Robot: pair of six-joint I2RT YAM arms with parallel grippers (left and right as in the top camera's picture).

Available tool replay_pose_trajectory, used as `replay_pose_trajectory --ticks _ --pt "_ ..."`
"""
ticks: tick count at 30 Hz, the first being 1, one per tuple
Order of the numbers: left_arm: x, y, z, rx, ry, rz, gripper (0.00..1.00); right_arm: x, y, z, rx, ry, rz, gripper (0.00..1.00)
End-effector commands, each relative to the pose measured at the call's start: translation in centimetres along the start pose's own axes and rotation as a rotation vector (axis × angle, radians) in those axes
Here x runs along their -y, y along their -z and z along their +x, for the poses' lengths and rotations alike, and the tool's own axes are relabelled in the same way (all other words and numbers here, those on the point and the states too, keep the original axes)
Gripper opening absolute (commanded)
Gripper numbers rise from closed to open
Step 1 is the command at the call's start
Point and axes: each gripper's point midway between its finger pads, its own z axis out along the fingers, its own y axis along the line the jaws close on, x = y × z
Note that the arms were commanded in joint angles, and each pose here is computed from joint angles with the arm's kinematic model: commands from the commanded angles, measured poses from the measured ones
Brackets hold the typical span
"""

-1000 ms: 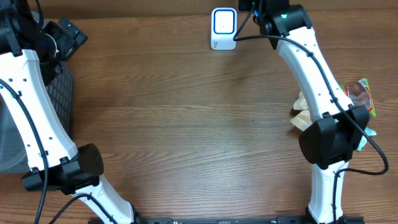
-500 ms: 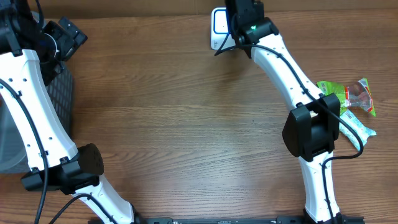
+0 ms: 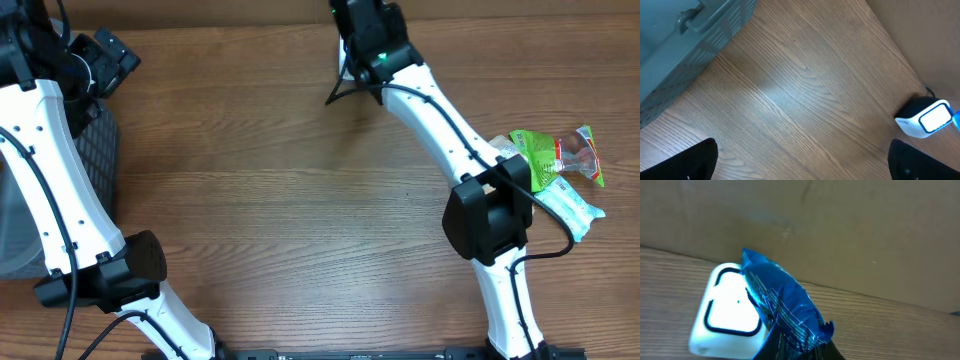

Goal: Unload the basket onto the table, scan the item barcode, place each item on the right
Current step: 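Hold the blue bar upright in front of the scanner with right gripper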

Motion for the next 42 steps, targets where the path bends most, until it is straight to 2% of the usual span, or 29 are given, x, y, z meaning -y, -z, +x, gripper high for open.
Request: replay_pose_trajectory --ticks 1,8,16,21,31,42 --pt "0.6 1.4 0.3 0.025 -0.005 0.026 1.0 0.3 1.8 -1.8 0.044 0.015 0.024 0.04" --pt "0.6 1.4 0.3 0.025 -0.005 0.026 1.0 -0.4 2.0 -0.9 0.011 0.05 0.015 0.04" --pt "0.6 1.4 0.3 0.025 -0.005 0.026 1.0 2.2 2.3 -3.8 0.11 0.085 0.161 0.04" --pt "0.6 1.4 0.3 0.025 -0.005 0.026 1.0 3.1 2.0 -4.1 0.117 0.08 0.185 0.04" --pt "0.6 1.4 0.3 0.025 -0.005 0.026 1.0 4.1 1.1 -4.0 0.114 0.059 0.178 0.04" --pt "0.6 1.4 0.3 0.025 -0.005 0.026 1.0 2.8 0.6 -4.4 0.141 0.049 0.096 0.04"
